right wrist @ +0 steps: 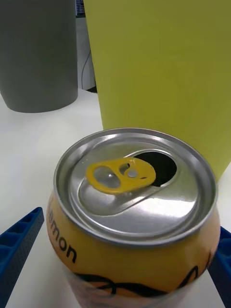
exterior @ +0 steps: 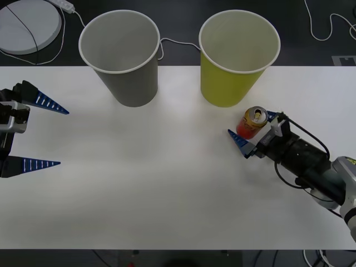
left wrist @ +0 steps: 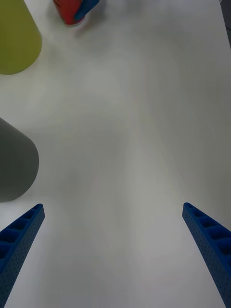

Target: Put the can into the green bin and the plastic bottle into the gray bin

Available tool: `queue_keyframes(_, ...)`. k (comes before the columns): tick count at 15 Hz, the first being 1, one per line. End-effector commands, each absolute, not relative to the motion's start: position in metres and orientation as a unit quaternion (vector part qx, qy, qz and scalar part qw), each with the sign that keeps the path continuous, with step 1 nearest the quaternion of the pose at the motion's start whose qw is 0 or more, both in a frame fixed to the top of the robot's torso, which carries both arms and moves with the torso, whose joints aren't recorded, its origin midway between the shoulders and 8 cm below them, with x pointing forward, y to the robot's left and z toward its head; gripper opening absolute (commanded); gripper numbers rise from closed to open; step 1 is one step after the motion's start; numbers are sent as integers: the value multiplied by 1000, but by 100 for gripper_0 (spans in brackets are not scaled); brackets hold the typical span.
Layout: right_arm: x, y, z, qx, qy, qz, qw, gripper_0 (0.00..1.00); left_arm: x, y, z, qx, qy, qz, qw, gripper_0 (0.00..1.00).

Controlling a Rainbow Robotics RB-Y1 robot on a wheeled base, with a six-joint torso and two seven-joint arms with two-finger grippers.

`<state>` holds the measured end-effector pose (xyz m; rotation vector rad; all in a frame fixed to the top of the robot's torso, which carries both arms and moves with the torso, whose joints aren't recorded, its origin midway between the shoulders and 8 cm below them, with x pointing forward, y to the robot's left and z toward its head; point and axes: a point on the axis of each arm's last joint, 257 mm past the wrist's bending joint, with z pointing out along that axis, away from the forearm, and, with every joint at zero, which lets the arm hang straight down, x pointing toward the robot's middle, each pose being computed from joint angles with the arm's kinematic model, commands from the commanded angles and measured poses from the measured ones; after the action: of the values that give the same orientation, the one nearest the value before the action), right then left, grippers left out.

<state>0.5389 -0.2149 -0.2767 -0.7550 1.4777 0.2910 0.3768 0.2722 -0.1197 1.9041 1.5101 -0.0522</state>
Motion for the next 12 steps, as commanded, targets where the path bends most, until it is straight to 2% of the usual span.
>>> queue_keyframes(1,541,-214,-276,-337,654,127,665,100,377,272,-120,734,582,-20,348,100)
queue_keyframes(2,540,-213,-277,-337,654,126,665,93,377,272,-120,734,582,-20,348,100)
queue_keyframes(3,540,-214,-276,-338,654,125,665,31,377,272,-120,734,582,-20,348,100)
queue_keyframes(4,541,-214,-276,-339,653,124,666,0,377,272,-120,734,582,-20,348,100)
queue_keyframes(12,536,-215,-273,-348,649,134,663,0,377,272,-120,734,582,-20,348,100)
